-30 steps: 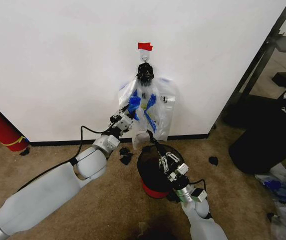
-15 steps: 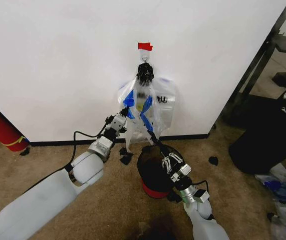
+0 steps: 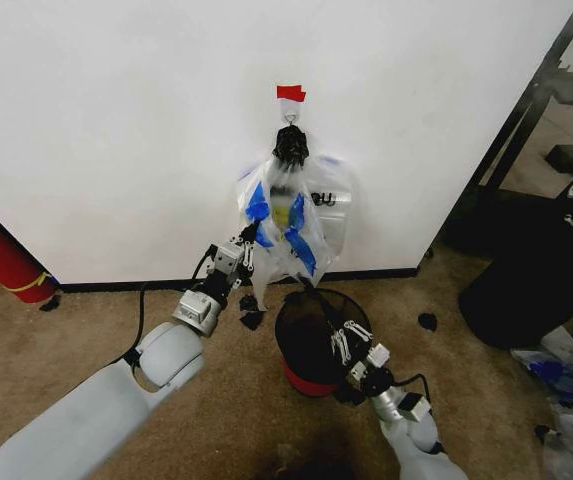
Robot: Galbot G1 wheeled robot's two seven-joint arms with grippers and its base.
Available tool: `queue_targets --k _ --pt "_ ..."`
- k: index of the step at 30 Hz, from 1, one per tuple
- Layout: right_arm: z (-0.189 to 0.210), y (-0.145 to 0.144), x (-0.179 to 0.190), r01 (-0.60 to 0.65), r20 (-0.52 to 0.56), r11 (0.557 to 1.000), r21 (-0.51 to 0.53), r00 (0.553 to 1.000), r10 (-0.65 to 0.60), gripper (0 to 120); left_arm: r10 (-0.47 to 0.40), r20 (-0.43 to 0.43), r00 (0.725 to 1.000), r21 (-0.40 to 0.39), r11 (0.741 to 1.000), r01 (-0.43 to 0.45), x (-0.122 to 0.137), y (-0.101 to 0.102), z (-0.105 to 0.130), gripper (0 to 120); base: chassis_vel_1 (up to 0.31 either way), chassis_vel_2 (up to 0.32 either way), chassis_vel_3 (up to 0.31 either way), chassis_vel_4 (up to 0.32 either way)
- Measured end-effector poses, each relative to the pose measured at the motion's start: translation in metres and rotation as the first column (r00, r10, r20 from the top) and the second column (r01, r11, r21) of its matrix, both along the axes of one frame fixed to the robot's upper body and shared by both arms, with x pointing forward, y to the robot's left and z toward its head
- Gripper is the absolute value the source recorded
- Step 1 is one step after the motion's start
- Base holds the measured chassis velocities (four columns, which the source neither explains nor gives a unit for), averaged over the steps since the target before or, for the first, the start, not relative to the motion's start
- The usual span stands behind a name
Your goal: Pick up the garbage bag from the wall and place it over the trash bin.
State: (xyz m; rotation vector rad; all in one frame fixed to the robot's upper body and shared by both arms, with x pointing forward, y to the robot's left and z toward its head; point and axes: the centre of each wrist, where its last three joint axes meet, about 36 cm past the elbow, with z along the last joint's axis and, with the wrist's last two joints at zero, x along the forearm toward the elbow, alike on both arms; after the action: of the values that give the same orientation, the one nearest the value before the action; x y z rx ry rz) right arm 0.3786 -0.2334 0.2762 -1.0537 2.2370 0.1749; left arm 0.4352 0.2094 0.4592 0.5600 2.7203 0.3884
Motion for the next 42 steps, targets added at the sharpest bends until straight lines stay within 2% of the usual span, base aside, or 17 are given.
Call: queue_targets --k 2,4,5,8,12,16,17,20,21,23,26,28,35,38,42 --pt "0.019 -0.002 0.002 0.017 0.023 0.999 0.033 1.0 -0.018 19 0.003 0.0 1.0 0.002 1.0 -0.003 0.001 0.0 -0.001 0 0.0 0.0 0.0 0.0" --pt "0.038 0.005 0.008 0.113 0.004 0.988 0.105 0.993 -0.114 27 0.004 -0.001 1.0 0.006 1.0 -0.004 0.001 0.001 -0.002 0 0.0 0.0 0.0 0.0" --pt "0.038 0.005 0.008 0.113 0.004 0.988 0.105 0.993 -0.114 27 0.004 -0.001 1.0 0.006 1.0 -0.004 0.001 0.001 -0.002 0 0.0 0.0 0.0 0.0" --pt "0.058 0.015 0.018 0.227 -0.033 0.964 0.14 0.974 -0.225 39 0.006 -0.002 1.0 0.012 1.0 -0.006 0.0 0.001 -0.004 0 0.0 0.0 0.0 0.0" --pt "0.064 0.022 0.03 0.242 -0.049 0.969 0.045 0.97 -0.24 56 0.008 -0.003 1.0 0.019 1.0 -0.008 0.0 0.002 -0.006 0 0.0 0.0 0.0 0.0" --pt "0.058 0.023 0.038 0.228 -0.052 0.973 -0.038 0.972 -0.23 64 0.009 -0.004 1.0 0.02 1.0 -0.008 0.0 0.001 -0.007 0 0.0 0.0 0.0 0.0" --pt "0.055 0.023 0.044 0.224 -0.05 0.972 -0.074 0.972 -0.228 75 0.008 -0.005 1.0 0.019 1.0 -0.008 0.0 0.001 -0.008 0 0.0 0.0 0.0 0.0" --pt "0.048 0.026 0.072 0.251 -0.025 0.954 -0.164 0.966 -0.259 85 0.006 -0.003 1.0 0.019 1.0 -0.006 0.002 0.0 -0.009 0 0.0 0.0 0.0 0.0" --pt "0.048 0.026 0.072 0.251 -0.025 0.954 -0.164 0.966 -0.259 85 0.006 -0.003 1.0 0.019 1.0 -0.006 0.002 0.0 -0.009 0 0.0 0.0 0.0 0.0" --pt "0.046 0.032 0.083 0.264 -0.024 0.949 -0.175 0.962 -0.272 94 0.005 0.001 1.0 0.018 1.0 -0.005 0.003 0.0 -0.009 0 0.0 0.0 0.0 0.0" --pt "0.046 0.04 0.096 0.258 -0.029 0.948 -0.186 0.963 -0.268 100 0.002 0.005 1.0 0.019 1.0 -0.002 0.004 0.0 -0.009 0 0.0 0.0 0.0 0.0" --pt "0.048 0.042 0.1 0.257 -0.028 0.946 -0.196 0.963 -0.268 100 0.002 0.007 1.0 0.02 1.0 -0.002 0.004 0.0 -0.008 0 0.0 0.0 0.0 0.0" --pt "0.05 0.042 0.119 0.237 -0.016 0.927 -0.292 0.968 -0.252 71 -0.002 0.011 1.0 0.02 1.0 0.002 0.004 0.0 -0.009 0 0.0 0.0 0.0 0.0" --pt "0.05 0.041 0.123 0.229 -0.017 0.921 -0.315 0.969 -0.246 64 -0.002 0.011 1.0 0.02 1.0 0.002 0.004 0.001 -0.009 0 0.0 0.0 0.0 0.0" --pt "0.053 0.036 0.136 0.214 -0.016 0.898 -0.386 0.971 -0.238 46 -0.002 0.016 1.0 0.021 1.0 0.002 0.005 0.002 -0.01 0 0.0 0.0 0.0 0.0"
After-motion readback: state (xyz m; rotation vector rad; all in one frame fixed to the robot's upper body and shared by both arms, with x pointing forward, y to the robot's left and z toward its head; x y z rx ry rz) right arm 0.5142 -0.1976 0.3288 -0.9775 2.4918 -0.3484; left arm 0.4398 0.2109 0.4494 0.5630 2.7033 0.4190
